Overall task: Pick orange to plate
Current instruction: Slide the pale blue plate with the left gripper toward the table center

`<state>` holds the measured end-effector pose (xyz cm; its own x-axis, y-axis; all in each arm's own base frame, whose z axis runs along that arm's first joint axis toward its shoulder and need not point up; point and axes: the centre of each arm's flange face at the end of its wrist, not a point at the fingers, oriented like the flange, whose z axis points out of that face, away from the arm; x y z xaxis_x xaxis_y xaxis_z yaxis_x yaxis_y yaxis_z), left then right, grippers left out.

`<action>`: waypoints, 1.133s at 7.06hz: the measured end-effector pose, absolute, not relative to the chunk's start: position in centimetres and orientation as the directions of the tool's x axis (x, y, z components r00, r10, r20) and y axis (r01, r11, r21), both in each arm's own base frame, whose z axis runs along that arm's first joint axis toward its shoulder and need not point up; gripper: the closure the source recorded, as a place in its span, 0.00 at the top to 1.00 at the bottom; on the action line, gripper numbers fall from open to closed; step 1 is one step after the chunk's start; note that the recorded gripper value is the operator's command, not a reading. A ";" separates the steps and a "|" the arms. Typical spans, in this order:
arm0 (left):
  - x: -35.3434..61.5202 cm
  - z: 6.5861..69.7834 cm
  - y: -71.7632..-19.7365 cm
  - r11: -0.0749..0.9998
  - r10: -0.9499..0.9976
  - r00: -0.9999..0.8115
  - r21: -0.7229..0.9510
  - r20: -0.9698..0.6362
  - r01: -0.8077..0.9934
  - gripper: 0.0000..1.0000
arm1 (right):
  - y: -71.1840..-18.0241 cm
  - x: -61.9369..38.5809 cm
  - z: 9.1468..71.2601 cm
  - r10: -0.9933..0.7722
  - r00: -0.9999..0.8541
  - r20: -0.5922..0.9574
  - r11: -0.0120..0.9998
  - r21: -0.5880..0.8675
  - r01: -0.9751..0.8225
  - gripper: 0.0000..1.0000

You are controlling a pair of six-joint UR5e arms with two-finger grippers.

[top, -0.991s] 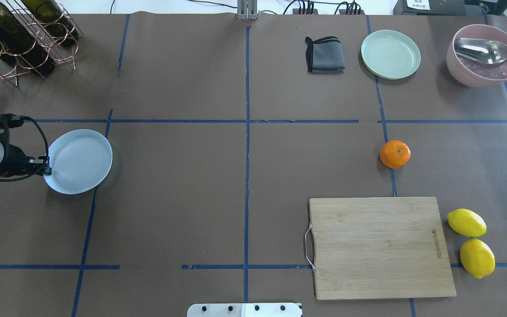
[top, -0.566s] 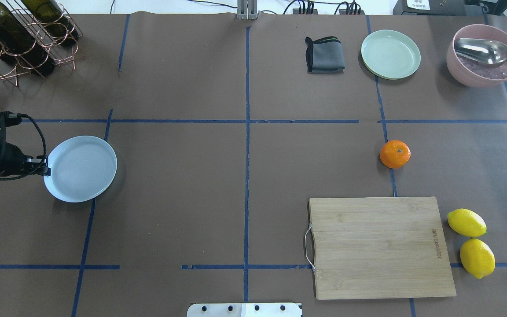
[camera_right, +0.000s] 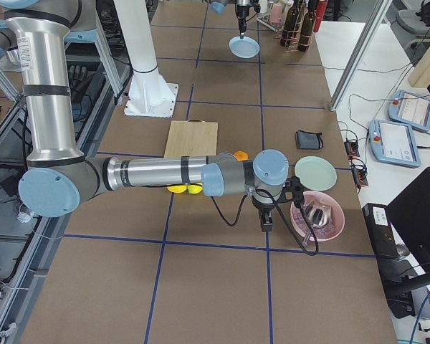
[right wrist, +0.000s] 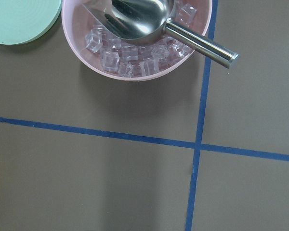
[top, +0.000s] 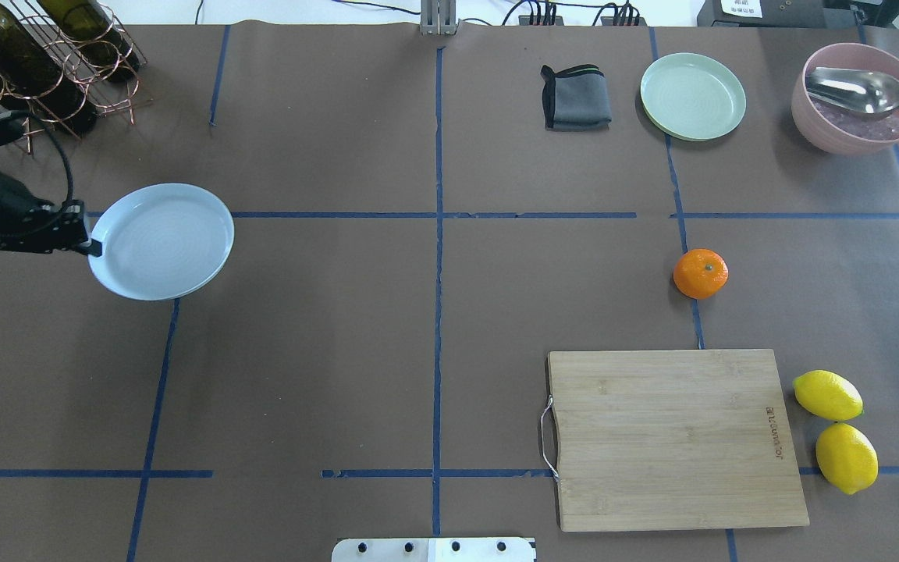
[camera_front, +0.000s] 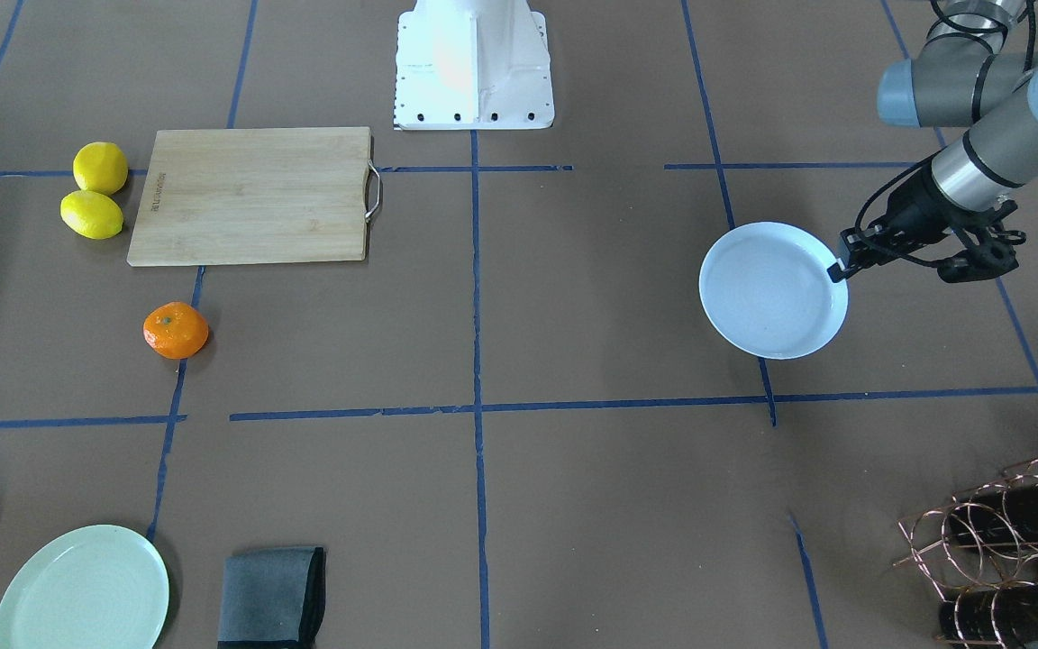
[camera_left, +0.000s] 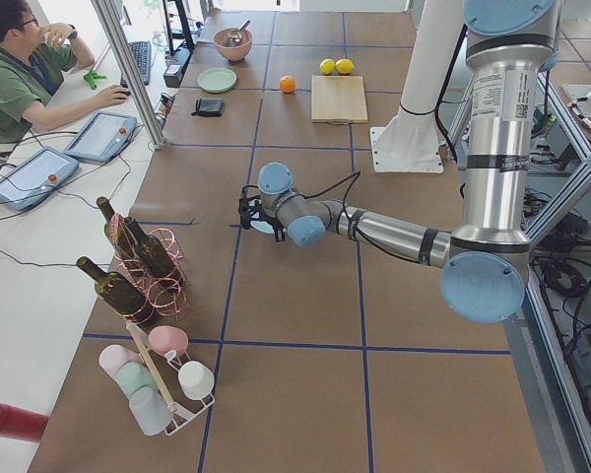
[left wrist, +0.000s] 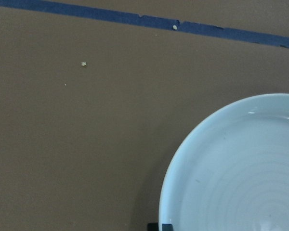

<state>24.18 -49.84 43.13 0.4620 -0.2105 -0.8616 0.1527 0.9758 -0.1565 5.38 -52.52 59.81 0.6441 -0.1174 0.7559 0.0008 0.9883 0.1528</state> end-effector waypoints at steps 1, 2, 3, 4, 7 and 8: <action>26.9 38.2 -51.5 0.963 -0.265 0.426 -0.211 -0.865 0.170 0.00 | -52.2 5.4 60.2 -0.120 0.645 0.755 0.987 0.161 -0.004 1.00; 31.4 33.8 -51.3 0.951 -0.307 0.399 -0.262 -0.864 0.165 0.00 | -52.0 5.1 60.3 -0.099 0.643 0.759 0.989 0.148 -0.022 1.00; 37.3 30.5 -49.5 0.943 -0.331 0.393 -0.291 -0.858 0.159 0.00 | -52.2 4.7 60.1 -0.065 0.640 0.765 0.991 0.122 -0.045 1.00; 42.7 28.9 -47.1 0.939 -0.343 0.401 -0.300 -0.849 0.169 0.00 | -52.2 4.4 59.9 -0.047 0.638 0.769 0.993 0.108 -0.057 1.00; 51.4 26.8 -44.4 0.932 -0.361 0.416 -0.309 -0.835 0.188 0.00 | -52.2 4.1 59.6 -0.041 0.628 0.778 0.993 0.102 -0.062 1.00; 53.1 26.2 -44.4 0.932 -0.361 0.418 -0.305 -0.834 0.196 0.00 | -52.3 4.0 59.5 -0.041 0.625 0.780 0.993 0.102 -0.061 1.00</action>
